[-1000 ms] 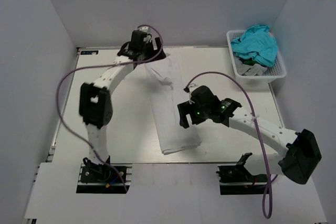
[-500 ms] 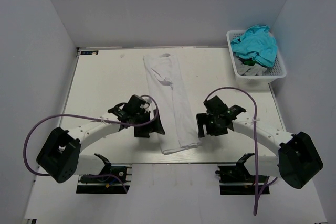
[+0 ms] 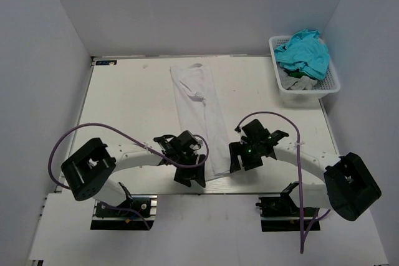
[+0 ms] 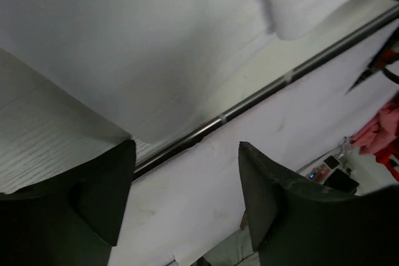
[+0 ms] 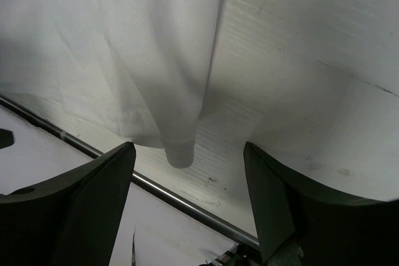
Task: Fold and stack the t-shirts
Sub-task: Rotate the tshirt 90 degrees, then grab the bottom of the folded rectangular tshirt with both arms
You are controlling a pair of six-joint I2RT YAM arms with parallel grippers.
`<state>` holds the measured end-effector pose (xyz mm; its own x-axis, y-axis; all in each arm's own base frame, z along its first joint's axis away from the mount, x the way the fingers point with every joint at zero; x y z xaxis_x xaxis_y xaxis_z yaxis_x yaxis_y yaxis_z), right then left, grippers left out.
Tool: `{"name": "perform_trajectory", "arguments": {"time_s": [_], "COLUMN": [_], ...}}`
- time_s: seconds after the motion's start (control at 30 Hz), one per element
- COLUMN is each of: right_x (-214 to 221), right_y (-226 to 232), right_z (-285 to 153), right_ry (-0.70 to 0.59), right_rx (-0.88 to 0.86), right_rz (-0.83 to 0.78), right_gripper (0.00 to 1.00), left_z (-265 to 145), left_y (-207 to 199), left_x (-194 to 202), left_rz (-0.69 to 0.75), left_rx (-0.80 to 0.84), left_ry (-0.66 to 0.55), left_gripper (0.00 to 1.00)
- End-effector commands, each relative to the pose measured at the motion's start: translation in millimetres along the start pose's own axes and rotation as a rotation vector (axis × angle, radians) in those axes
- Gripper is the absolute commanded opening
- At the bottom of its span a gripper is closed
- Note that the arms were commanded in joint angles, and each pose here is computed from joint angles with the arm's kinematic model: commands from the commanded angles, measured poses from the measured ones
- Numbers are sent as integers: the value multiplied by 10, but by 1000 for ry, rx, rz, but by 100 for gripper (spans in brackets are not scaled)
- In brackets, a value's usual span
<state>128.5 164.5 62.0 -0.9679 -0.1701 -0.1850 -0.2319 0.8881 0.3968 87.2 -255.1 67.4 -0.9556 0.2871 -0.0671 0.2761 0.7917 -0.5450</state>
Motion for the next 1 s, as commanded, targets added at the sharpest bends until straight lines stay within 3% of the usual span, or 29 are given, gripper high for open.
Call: {"name": "perform_trajectory", "arguments": {"time_s": [0.0, 0.17, 0.27, 0.33, 0.4, 0.47, 0.5, 0.57, 0.6, 0.7, 0.97], "right_x": [-6, 16, 11, 22, 9, -4, 0, -20, -28, -67, -495], "right_y": [68, 46, 86, 79, 72, 91, 100, 120, 137, 175, 394], "right_z": [30, 109, 127, 141, 147, 142, 140, 120, 114, 67, -181], "right_ry": [-1, 6, 22, 28, 22, 23, 25, 17, 16, 11, -108], "right_rx": [-68, -76, -105, -105, -103, -112, -113, -124, -133, -144, -131], "right_rz": [-22, -20, -37, -36, -36, -38, -39, -45, -48, -71, -100], "right_gripper": [76, 73, 71, 68, 60, 50, 39, 28, 18, 9, 4], "left_z": [-6, 95, 111, 134, 146, 141, 140, 135, 124, 94, -407], "left_y": [-29, -7, -6, 27, 70, 109, 125, 166, 140, 53, -155], "left_x": [-29, -97, -177, -156, -142, -148, -162, -178, -220, -341, -715], "left_rz": [26, 50, 51, 54, 48, 47, 48, 39, 42, 59, 70], "left_rx": [-57, -147, -178, -204, -227, -252, -264, -294, -294, -294, -298], "left_ry": [-18, -24, -45, -40, -33, -41, -51, -67, -83, -117, -383], "left_gripper": [74, 60, 59, 52, 42, 40, 31, 14, 0, 0, 0]}}
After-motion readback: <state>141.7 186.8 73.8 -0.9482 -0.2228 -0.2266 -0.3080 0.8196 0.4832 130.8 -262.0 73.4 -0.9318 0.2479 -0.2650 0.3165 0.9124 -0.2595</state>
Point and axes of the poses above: each gripper's point midway between its finger pads, its own z axis out along the fingers, its own y axis along the line the jaws close on, x = y × z, the point moved 4 cm from there along -z, back along the fingers, and after that the axes turned 6 degrees about z, right-handed, at the moved point
